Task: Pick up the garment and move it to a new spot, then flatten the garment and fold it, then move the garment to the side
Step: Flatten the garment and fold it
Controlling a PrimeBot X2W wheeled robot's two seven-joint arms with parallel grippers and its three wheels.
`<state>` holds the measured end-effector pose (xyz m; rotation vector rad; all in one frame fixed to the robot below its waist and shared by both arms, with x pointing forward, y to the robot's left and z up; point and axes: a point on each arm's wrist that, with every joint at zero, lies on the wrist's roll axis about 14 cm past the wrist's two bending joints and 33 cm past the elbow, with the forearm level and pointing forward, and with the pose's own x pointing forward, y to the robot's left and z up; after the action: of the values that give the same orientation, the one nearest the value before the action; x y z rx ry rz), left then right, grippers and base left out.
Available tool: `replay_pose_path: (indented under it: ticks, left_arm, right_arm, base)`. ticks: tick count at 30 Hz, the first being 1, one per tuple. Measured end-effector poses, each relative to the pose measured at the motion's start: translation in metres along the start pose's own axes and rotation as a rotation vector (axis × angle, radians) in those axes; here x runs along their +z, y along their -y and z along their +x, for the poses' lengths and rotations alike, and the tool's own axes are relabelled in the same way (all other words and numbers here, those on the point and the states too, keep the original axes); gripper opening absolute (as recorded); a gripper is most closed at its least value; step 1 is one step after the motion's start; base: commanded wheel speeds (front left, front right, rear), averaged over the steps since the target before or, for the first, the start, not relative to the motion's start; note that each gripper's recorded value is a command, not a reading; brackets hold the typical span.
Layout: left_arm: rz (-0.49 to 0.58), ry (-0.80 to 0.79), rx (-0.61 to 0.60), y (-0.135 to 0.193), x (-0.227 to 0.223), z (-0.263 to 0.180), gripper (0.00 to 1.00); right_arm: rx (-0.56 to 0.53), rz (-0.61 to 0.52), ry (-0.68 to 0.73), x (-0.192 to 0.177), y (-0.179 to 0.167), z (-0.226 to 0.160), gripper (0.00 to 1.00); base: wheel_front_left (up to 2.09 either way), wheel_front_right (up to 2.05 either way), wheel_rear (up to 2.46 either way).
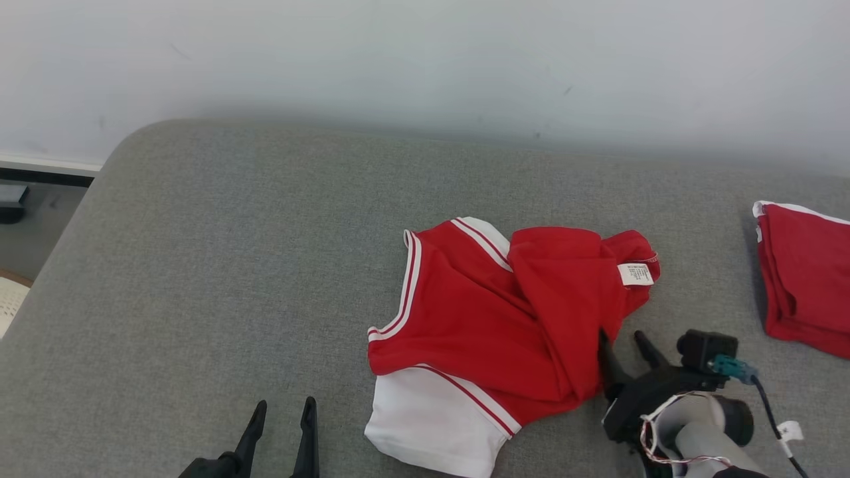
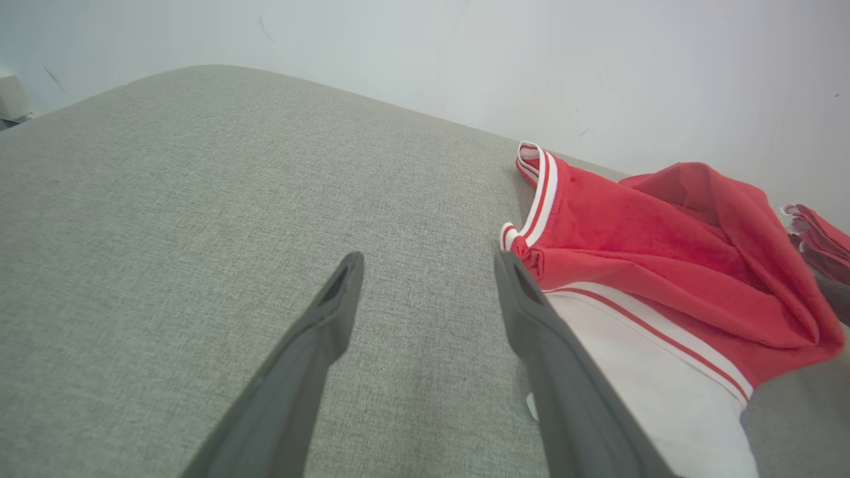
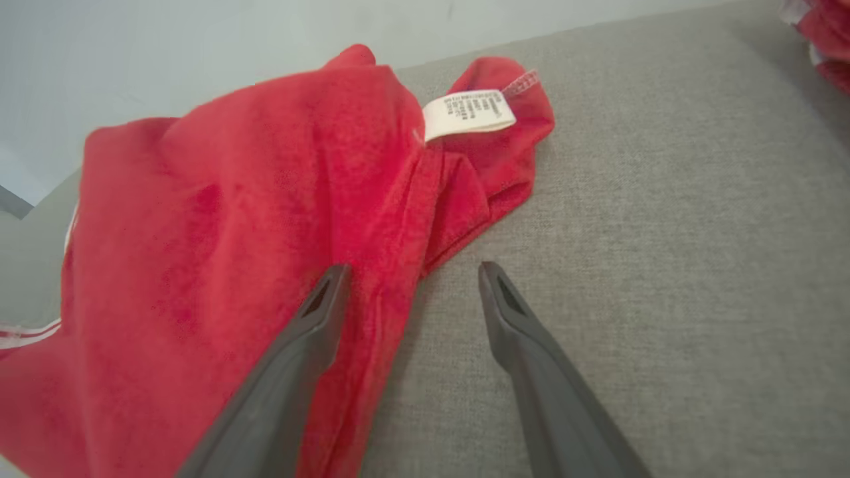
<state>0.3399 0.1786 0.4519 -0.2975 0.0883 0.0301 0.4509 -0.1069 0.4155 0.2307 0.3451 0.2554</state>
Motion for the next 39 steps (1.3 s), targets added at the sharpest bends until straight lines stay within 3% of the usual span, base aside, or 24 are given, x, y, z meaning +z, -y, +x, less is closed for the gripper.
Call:
replay_pose_path:
  ticks: [1,2,3,11,16,21,29,30,31,32,33,39]
  left_arm:
    - [0.0,-0.001,0.0,0.0,0.0,0.0,1.0]
    - [0.0,-0.001,0.001,0.0,0.0,0.0,1.0]
    - [0.0,0.0,0.004,-0.001,0.0,-0.001,1.0]
    - [0.007,0.011,0.002,-0.001,0.003,-0.006,1.0]
    - [0.002,0.01,-0.007,0.002,0.001,-0.014,1.0]
    - [0.001,0.013,-0.024,0.007,0.001,-0.015,1.0]
    - [0.001,-0.005,-0.051,0.015,-0.005,-0.013,1.0]
    - [0.001,-0.009,-0.056,0.016,-0.006,-0.012,1.0]
    - [0.001,-0.011,-0.057,0.016,-0.006,-0.012,1.0]
    - [0.001,-0.012,-0.059,0.017,-0.006,-0.011,1.0]
    - [0.001,-0.012,-0.059,0.017,-0.006,-0.011,1.0]
    - [0.001,-0.011,-0.053,0.015,-0.006,-0.011,1.0]
  right_arm:
    - [0.001,0.035,-0.013,-0.004,-0.004,0.001,0.93]
    - [0.012,0.042,-0.025,-0.007,-0.009,0.001,0.51]
    - [0.023,0.04,-0.029,-0.009,-0.014,0.002,0.0]
    - [0.058,0.011,0.058,0.012,-0.021,-0.004,0.0]
    - [0.088,0.017,0.163,0.026,-0.024,-0.032,0.0]
    - [0.111,0.035,0.17,0.002,-0.033,-0.074,0.0]
    - [0.182,0.084,0.021,-0.038,-0.077,-0.119,0.0]
    - [0.178,0.068,0.004,-0.041,-0.077,-0.121,0.51]
    - [0.168,0.061,0.009,-0.04,-0.074,-0.123,0.51]
    - [0.161,0.056,0.018,-0.036,-0.072,-0.123,0.96]
    - [0.161,0.056,0.018,-0.036,-0.072,-0.123,1.0]
    - [0.143,0.022,0.104,-0.005,-0.066,-0.126,1.0]
  base:
    - [0.0,0.0,0.0]
    - [0.0,0.0,0.0]
    - [0.0,0.0,0.0]
    - [0.0,0.0,0.0]
    - [0.0,0.0,0.0]
    - [0.0,0.0,0.0]
    - [0.0,0.0,0.0]
    - [0.0,0.0,0.0]
    - [0.0,0.0,0.0]
    - [0.0,0.0,0.0]
    - [0.0,0.0,0.0]
    - [0.0,0.0,0.0]
